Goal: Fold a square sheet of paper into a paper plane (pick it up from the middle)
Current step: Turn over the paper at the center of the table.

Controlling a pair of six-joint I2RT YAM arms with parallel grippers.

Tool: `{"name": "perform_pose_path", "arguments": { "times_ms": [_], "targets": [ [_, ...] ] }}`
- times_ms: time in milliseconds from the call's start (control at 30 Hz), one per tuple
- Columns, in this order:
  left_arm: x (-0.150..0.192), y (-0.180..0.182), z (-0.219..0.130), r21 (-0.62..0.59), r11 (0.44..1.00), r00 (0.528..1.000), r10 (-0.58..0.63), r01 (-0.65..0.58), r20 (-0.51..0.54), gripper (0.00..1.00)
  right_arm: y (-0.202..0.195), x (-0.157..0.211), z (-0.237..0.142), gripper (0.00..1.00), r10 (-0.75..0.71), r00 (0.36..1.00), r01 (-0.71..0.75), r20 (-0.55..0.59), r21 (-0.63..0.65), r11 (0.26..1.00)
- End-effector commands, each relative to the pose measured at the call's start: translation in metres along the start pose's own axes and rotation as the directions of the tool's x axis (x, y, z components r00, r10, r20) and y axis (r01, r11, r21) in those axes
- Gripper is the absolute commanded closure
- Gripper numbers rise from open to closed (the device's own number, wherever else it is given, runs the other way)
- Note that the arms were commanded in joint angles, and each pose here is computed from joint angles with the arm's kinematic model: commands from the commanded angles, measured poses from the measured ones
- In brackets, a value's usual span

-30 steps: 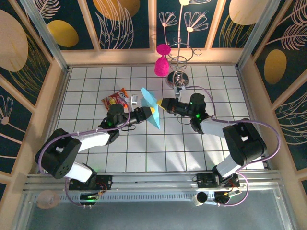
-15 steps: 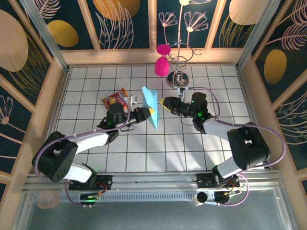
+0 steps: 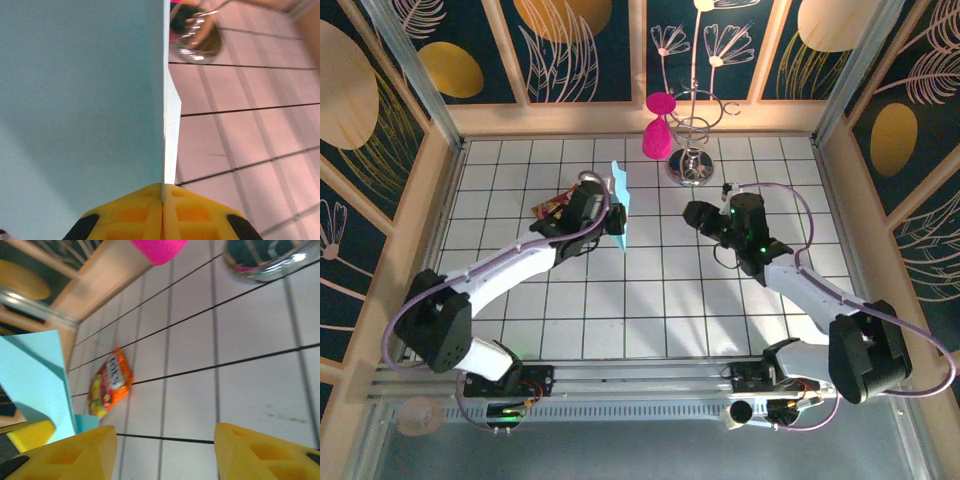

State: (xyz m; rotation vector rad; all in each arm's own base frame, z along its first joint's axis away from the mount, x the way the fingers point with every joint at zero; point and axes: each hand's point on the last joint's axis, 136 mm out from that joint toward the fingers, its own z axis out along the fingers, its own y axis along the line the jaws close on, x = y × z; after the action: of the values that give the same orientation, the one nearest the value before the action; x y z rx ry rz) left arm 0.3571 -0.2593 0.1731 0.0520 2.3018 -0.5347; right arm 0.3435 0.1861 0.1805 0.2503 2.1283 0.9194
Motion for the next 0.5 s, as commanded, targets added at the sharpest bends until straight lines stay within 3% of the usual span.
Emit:
{"name": "perform_pose_path", "arguments": {
  "times_ms": [0,200,333,467],
  "targets": [
    [0.026,0.061,-0.002,-0.383,0.898,0.973,0.17,-0.218,-0.155,0.93,-0.027,-0.017,-0.016,0.46,-0.028,0.996,0.015,0.087,0.154,0.988],
    [0.038,0.076,0.015,-0.581,0.715,0.921,0.285,-0.39,-0.266,0.93,-0.049,-0.021,-0.029,0.46,0.039,0.99,-0.066,0.137,0.195,0.979],
    [0.057,0.082,0.033,-0.637,0.588,0.867,0.347,-0.498,-0.358,0.93,-0.058,-0.02,-0.033,0.46,0.06,0.988,-0.089,0.142,0.209,0.974],
    [0.074,0.08,0.049,-0.643,0.516,0.824,0.388,-0.566,-0.414,0.94,-0.064,-0.018,-0.034,0.46,0.073,0.988,-0.102,0.139,0.216,0.971]
  ]
}}
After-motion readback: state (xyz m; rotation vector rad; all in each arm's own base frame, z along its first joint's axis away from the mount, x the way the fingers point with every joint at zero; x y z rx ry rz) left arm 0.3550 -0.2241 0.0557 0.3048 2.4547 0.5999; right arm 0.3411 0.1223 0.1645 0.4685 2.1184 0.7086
